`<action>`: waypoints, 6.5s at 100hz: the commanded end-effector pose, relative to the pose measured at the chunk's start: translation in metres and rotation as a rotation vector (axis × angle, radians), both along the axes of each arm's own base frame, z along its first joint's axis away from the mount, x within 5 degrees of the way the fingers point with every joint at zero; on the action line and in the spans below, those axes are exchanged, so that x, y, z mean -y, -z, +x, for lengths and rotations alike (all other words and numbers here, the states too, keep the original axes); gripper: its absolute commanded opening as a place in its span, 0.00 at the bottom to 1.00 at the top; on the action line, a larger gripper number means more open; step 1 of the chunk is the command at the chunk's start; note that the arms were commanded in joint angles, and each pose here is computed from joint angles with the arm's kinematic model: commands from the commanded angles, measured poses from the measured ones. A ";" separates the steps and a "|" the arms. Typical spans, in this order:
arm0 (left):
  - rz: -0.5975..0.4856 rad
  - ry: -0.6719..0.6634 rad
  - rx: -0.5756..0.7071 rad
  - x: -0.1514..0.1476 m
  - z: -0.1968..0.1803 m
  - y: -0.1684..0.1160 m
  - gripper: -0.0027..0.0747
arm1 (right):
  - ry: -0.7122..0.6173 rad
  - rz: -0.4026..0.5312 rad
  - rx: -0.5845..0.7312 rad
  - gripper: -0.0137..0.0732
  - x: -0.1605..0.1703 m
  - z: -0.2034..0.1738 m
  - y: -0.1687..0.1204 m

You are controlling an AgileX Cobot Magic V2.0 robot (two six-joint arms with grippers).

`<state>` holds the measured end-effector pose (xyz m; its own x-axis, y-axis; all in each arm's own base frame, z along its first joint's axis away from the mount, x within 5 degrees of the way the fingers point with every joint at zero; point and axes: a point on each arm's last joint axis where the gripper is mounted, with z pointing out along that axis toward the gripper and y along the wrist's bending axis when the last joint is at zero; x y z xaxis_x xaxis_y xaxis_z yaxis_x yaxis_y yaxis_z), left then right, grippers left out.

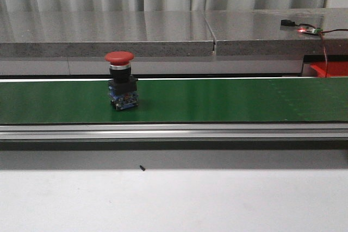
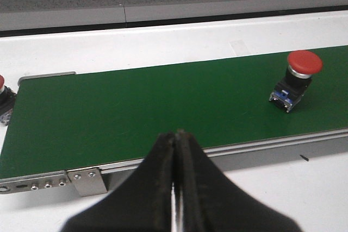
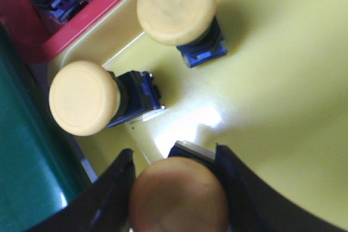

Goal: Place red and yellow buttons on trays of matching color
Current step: 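Lift the yellow button into the yellow tray and open the right gripper, then move the right gripper back and grasp the red button on the belt, then lift the red button into the red tray and open the right gripper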

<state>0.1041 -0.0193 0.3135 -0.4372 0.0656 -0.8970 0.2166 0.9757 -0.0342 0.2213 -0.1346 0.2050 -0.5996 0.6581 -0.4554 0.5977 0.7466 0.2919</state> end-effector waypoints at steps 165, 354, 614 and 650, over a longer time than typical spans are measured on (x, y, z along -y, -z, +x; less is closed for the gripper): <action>-0.038 -0.017 0.086 0.000 0.003 -0.014 0.01 | -0.644 -0.111 0.250 0.82 -0.134 0.030 -0.088; -0.038 -0.017 0.086 0.000 0.003 -0.014 0.01 | -1.428 -0.082 0.133 0.42 -0.278 0.148 -0.081; -0.038 -0.017 0.086 0.000 0.003 -0.014 0.01 | -0.151 -0.097 0.256 0.41 0.086 0.174 -0.082; -0.038 -0.017 0.086 0.000 0.003 -0.014 0.01 | -0.171 -0.082 0.249 0.41 0.082 0.202 -0.055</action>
<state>0.1041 -0.0193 0.3135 -0.4372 0.0656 -0.8970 0.2166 0.9757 -0.0342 0.4180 -0.2181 0.2249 -0.6493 0.5199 -0.5551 0.3994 0.8542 0.3329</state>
